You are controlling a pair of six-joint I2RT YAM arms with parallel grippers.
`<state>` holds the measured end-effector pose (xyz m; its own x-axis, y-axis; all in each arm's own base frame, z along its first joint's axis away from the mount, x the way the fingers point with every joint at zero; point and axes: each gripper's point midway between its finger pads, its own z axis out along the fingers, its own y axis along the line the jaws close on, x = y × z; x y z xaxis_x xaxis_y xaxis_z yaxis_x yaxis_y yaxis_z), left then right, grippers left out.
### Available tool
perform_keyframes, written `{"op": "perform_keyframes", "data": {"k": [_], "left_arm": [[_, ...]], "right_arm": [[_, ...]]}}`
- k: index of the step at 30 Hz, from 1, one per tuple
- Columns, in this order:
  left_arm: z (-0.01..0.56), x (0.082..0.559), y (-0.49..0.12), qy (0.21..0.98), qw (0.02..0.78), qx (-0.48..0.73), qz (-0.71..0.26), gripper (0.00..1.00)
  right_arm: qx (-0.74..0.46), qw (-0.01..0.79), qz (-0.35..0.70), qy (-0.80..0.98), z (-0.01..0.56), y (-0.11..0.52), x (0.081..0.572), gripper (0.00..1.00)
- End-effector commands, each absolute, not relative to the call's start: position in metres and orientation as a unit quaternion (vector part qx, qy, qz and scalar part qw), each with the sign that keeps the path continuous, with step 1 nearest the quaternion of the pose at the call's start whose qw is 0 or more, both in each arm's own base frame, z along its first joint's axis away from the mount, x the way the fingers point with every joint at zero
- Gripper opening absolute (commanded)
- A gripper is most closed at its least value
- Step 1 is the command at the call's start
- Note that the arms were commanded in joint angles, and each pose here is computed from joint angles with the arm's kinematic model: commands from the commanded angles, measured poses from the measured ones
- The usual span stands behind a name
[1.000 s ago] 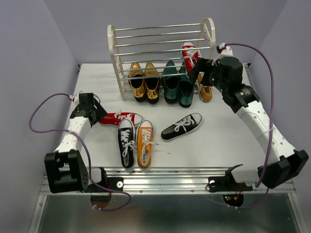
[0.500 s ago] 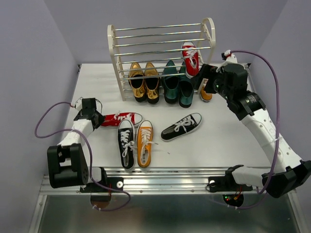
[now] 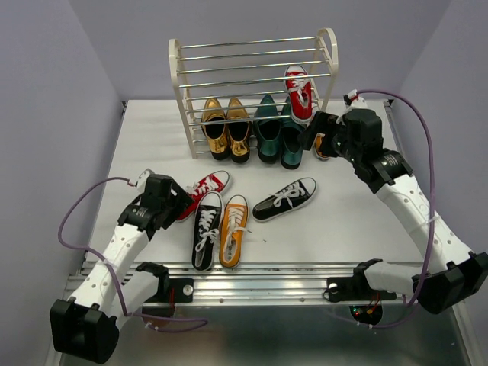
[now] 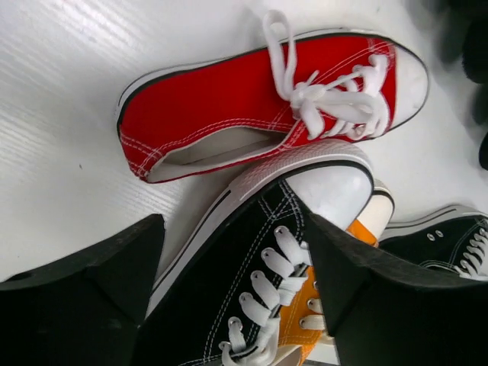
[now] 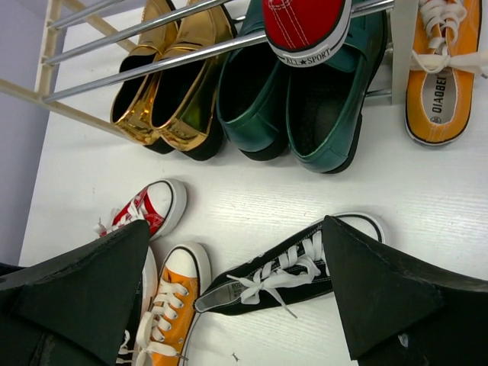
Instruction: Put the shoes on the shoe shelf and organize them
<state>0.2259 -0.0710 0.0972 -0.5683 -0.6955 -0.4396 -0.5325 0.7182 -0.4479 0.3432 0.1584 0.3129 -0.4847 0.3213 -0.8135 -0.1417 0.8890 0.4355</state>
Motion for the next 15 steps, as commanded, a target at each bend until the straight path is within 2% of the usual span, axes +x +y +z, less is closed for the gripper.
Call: {"op": "perform_keyframes", "data": {"k": [1,3,6,9,12,15], "left_arm": [[0.140,0.239,-0.072,0.875,0.346,-0.310,-0.138,0.80],[0.150,0.247,-0.069,0.880,0.356,-0.290,-0.120,0.71],[0.149,0.256,-0.063,0.893,0.359,-0.259,-0.083,0.65],[0.138,0.267,-0.067,0.910,0.344,-0.224,-0.066,0.65],[0.116,0.271,-0.071,0.922,0.322,-0.206,-0.055,0.73],[0.097,0.274,-0.078,0.928,0.307,-0.202,-0.060,0.73]], "right_arm": [[0.059,0.511,0.244,0.822,0.320,0.158,0.338,1.00],[0.061,0.509,0.246,0.823,0.319,0.159,0.337,1.00],[0.064,0.507,0.249,0.822,0.318,0.159,0.336,1.00],[0.067,0.505,0.252,0.823,0.316,0.159,0.334,1.00],[0.070,0.503,0.250,0.824,0.314,0.158,0.332,1.00],[0.072,0.502,0.247,0.826,0.313,0.156,0.331,1.00]]}}
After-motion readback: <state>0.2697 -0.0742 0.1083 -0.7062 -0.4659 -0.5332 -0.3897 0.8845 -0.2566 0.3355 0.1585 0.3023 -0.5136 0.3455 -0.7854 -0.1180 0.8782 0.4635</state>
